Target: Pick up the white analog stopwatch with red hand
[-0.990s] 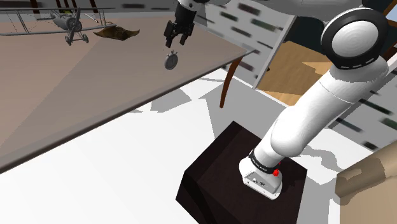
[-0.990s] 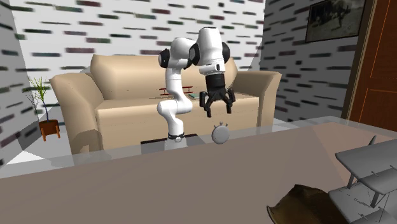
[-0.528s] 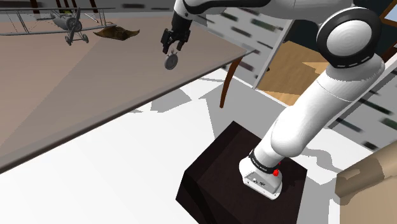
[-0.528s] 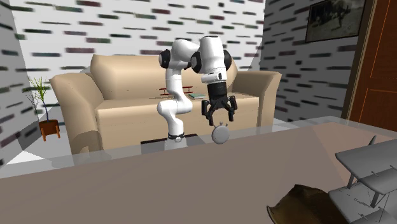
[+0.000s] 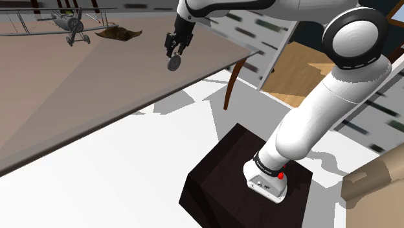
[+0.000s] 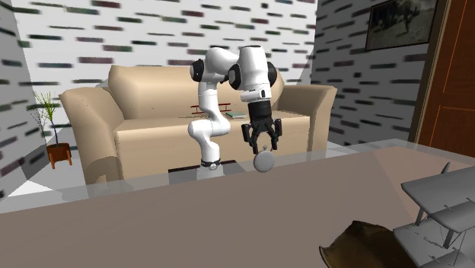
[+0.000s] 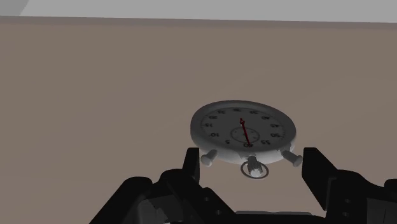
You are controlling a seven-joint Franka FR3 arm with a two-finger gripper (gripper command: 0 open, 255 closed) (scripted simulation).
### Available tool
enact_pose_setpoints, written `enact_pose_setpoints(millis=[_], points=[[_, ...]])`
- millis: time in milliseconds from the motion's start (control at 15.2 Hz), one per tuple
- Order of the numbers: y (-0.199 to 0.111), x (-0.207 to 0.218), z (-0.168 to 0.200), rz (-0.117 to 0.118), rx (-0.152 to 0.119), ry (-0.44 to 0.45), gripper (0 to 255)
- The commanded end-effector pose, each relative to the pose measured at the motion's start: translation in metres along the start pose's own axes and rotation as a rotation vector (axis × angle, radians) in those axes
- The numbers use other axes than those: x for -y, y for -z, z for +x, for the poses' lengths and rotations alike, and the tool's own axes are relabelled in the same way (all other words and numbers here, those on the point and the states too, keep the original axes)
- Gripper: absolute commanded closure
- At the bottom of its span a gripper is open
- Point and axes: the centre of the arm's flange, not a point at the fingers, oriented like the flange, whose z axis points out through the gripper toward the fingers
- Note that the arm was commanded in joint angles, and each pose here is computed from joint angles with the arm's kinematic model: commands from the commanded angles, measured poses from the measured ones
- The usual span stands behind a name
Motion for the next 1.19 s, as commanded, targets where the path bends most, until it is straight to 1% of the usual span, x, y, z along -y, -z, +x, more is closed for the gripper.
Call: enact_pose_setpoints(millis=[0, 198, 1122], points=[[-0.002, 0.000, 0.000, 0.000, 0.004, 0.000, 255], [-0.001, -0.001, -0.001, 0.000, 0.004, 0.000, 255], [0.071, 0.004, 0.015, 0.000, 0.004, 0.000, 255]])
